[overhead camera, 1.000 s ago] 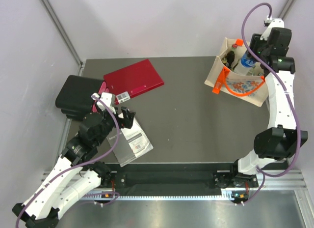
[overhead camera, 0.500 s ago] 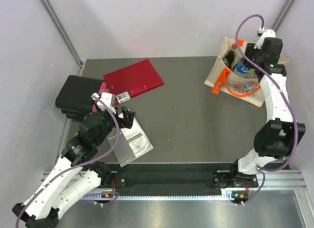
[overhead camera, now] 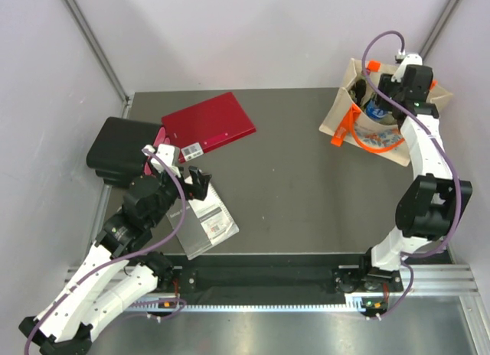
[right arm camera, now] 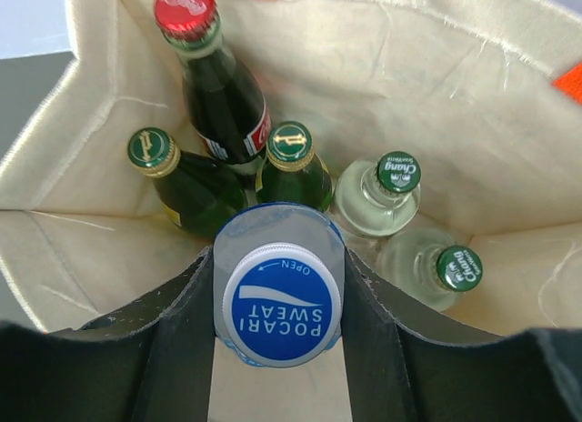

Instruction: Place the beverage into the canvas bag

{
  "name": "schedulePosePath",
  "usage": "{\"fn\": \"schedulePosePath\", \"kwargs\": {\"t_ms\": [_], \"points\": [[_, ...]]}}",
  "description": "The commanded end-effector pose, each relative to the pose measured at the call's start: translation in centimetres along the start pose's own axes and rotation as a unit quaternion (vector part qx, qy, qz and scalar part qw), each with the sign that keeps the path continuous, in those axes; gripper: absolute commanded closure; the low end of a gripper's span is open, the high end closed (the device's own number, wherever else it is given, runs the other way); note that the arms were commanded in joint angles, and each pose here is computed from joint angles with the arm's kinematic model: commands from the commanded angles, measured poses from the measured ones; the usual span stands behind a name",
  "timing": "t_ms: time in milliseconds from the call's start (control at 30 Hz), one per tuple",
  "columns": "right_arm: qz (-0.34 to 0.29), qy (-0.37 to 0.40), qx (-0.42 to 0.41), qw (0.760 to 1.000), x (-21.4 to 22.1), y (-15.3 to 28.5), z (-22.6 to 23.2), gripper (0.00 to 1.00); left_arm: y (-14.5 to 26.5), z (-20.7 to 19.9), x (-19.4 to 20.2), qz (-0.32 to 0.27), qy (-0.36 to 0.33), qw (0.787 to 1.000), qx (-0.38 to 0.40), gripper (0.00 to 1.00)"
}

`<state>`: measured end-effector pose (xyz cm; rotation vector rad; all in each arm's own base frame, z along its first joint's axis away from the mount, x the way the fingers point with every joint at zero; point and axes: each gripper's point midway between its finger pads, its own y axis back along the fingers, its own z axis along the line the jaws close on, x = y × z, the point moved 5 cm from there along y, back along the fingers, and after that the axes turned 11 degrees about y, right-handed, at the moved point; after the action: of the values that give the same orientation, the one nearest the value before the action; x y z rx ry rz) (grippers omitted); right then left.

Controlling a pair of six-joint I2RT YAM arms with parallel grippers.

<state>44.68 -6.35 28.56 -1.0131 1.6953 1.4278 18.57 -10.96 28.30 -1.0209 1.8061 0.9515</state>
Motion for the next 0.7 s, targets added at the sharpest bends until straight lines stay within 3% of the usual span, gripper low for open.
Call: {"fn": "schedulePosePath", "kwargs": {"t_ms": [0,367,567,667], "points": [[-0.083,0.001,0.022,0.996,-3.0,-0.4,-1.3,1.0,-0.1,-0.6,-1.0,-0.026,0.002,1.0,0.016,0.07],[-0.065,-0.03,-0.01,0.997,-0.3,-2.1,0.0,1.0,-0.1,-0.6,-1.0,-0.026,0.003,0.999,0.017,0.07],[-0.1,-0.033,-0.011,0.994,-0.8,-2.0,0.2,1.0,-0.1,-0.6,-1.0,-0.028,0.003,0.999,0.018,0.07],[-0.074,-0.036,-0.009,0.997,0.5,-2.7,0.3,1.0,0.0,-0.6,-1.0,-0.028,0.002,0.999,0.017,0.07]]}}
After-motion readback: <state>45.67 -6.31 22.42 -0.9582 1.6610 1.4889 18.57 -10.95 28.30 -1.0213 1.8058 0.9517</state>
